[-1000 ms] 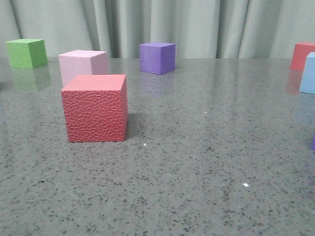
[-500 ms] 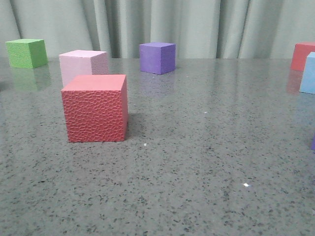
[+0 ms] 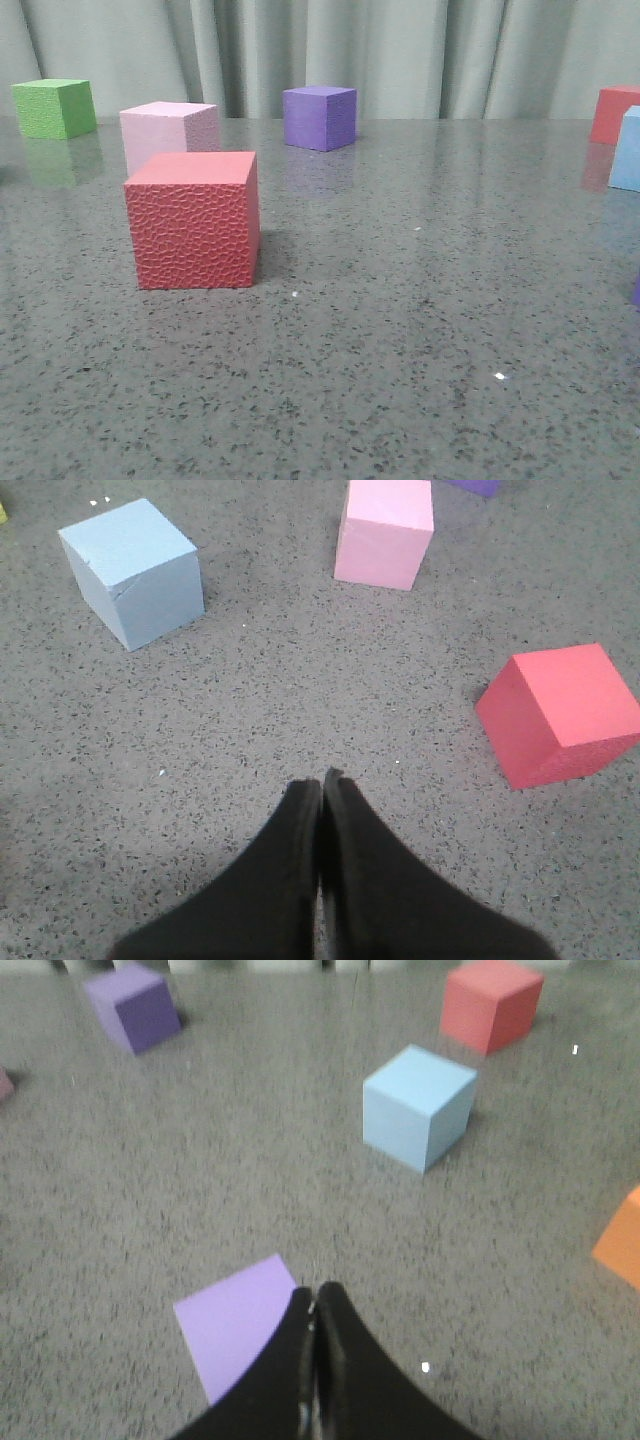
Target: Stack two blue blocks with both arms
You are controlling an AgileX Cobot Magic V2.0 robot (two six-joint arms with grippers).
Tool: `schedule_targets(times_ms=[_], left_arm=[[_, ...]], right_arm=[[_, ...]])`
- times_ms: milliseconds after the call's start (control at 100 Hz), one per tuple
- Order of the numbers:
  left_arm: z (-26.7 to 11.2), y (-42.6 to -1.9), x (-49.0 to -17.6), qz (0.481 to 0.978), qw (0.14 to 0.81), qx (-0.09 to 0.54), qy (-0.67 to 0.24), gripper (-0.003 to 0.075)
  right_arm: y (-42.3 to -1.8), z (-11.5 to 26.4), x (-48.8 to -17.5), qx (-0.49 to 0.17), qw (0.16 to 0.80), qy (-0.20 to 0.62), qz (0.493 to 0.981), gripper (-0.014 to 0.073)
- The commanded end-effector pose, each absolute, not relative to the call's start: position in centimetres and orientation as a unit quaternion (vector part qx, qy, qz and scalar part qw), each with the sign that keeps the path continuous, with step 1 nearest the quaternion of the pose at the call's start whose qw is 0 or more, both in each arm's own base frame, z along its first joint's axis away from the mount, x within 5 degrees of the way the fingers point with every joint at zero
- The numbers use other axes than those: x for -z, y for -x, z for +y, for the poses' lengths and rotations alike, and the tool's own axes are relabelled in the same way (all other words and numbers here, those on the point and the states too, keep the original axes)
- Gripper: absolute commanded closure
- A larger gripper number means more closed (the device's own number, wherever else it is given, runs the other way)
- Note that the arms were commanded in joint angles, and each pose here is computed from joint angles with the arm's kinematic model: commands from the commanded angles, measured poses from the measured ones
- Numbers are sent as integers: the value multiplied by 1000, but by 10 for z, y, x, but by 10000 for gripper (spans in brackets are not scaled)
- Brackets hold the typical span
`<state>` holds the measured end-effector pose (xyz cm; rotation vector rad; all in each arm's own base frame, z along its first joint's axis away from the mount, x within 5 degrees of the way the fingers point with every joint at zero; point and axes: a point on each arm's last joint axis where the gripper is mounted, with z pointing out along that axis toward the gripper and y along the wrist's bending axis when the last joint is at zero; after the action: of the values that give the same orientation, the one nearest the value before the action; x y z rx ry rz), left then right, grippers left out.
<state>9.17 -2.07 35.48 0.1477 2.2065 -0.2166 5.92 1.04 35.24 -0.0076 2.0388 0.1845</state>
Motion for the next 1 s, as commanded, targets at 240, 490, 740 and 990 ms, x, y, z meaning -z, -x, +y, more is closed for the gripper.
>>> schedule_targets(times_ms=[240,490,740,990], left_arm=[[-26,-110,-368,885,449,118,-45,739],[-26,-111,-368,883,451,118,-44,739],[-26,-110,-368,884,451,115,-49,706],[-26,-110,-368,884,450,116,-50,219]], right_arm=[[-66,11,-369,-78,515,5,854,663],[-66,12,-369,-78,515,5,854,663],[-66,11,-369,-79,518,5,852,594],[-67,12,-370,-79,520,5,850,81]])
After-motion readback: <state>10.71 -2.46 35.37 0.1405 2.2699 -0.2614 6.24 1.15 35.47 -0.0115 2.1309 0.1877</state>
